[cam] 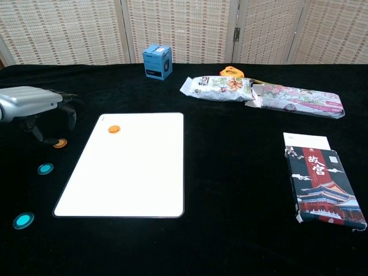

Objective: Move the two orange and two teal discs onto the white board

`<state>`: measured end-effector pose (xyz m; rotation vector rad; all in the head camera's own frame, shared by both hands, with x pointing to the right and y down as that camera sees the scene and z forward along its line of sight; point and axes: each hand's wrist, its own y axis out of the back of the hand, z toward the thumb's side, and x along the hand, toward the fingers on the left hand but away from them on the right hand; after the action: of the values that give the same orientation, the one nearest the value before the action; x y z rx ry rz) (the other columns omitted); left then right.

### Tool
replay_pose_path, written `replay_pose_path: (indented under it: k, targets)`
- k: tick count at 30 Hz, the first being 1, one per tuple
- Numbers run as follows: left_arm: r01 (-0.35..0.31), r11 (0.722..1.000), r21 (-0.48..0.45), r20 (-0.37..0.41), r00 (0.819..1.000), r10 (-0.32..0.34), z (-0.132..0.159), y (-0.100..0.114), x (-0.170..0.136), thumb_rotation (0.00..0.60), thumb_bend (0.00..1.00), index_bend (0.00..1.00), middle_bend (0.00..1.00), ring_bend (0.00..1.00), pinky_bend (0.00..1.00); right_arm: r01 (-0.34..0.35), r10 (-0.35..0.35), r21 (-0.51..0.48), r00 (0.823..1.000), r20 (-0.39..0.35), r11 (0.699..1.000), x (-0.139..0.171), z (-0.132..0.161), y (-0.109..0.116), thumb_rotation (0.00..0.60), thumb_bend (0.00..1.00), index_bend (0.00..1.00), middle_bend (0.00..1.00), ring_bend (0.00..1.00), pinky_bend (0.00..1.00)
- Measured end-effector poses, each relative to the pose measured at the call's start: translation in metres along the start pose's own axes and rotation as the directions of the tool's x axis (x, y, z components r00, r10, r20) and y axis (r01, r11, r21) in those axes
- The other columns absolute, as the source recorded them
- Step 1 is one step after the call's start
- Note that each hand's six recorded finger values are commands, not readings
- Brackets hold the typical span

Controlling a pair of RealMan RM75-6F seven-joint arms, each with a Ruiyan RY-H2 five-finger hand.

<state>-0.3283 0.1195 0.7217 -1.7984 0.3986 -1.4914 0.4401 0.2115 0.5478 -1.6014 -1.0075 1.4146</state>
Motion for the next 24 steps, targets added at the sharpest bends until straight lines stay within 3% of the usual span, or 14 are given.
replay_pose_path:
  k: [24]
  targets:
    - [0.027,0.999,-0.041,-0.04,0.999,-0.029,-0.016,-0.026,0.01,0.6,0.37,0.44,0.06,0.0,0.0,-0.002,0.002,0.002,1.0,0.01,1.0,0.002,0.0,0.001,0.6,0.47,0.0,0.0,0.0,0.0]
